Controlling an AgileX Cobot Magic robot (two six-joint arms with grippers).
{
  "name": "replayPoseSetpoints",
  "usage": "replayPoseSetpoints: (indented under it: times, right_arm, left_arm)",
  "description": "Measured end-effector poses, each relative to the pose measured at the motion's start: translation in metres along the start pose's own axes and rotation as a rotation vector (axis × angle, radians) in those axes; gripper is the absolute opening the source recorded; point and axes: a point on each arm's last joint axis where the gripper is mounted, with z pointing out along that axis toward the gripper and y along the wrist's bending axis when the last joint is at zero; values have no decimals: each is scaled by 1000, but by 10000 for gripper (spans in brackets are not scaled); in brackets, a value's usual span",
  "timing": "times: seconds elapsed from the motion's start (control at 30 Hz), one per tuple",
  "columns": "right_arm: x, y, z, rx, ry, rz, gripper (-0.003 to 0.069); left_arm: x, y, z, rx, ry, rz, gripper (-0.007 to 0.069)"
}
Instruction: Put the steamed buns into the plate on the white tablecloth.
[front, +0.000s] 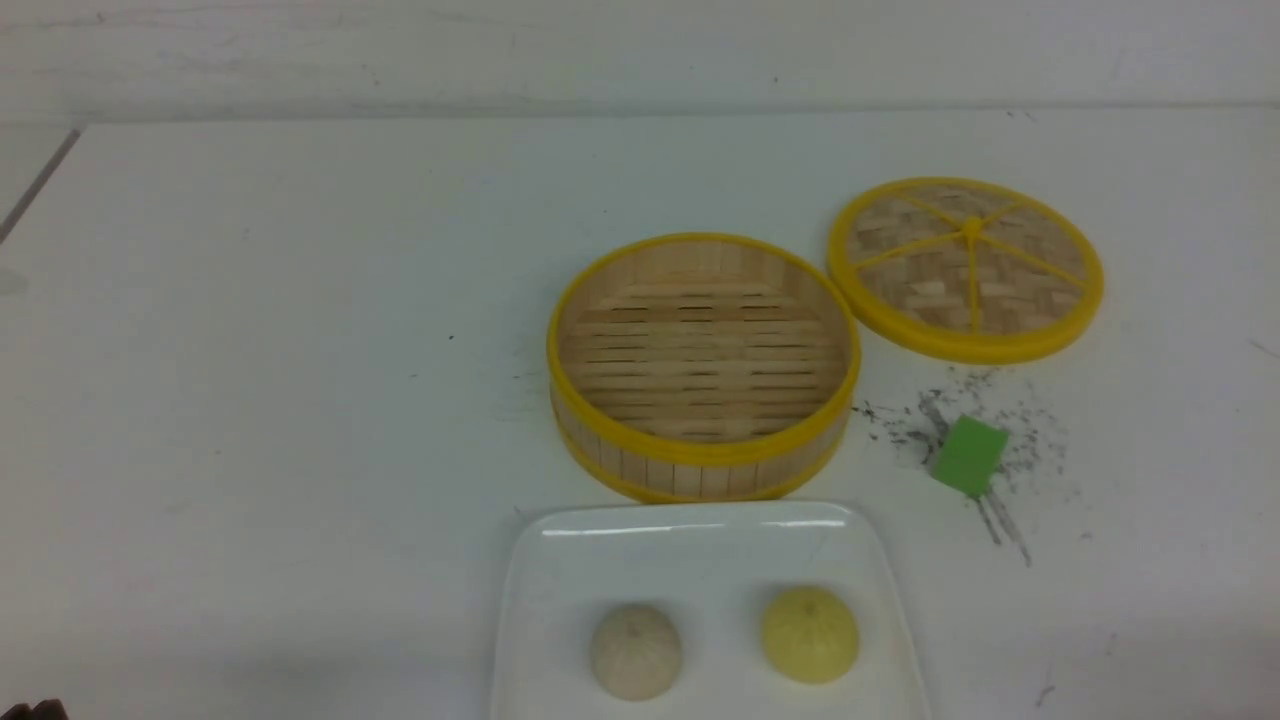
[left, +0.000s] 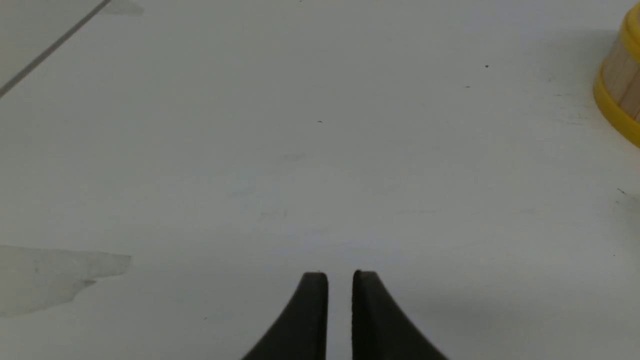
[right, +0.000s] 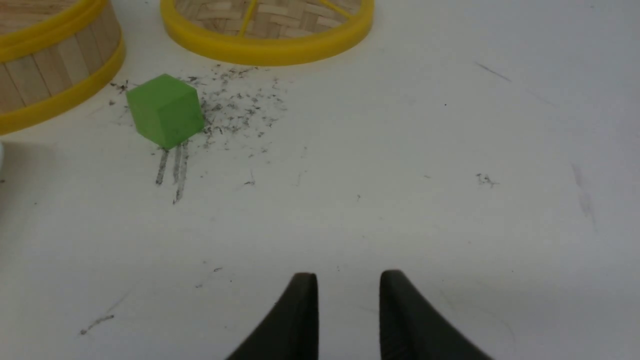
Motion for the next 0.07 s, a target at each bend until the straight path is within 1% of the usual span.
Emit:
replayPoseSetpoints:
  times: [0.07]
  right_arm:
    - [0, 0, 0, 0, 0, 0, 207]
  left_arm:
    - [0, 0, 0, 0, 0, 0, 119]
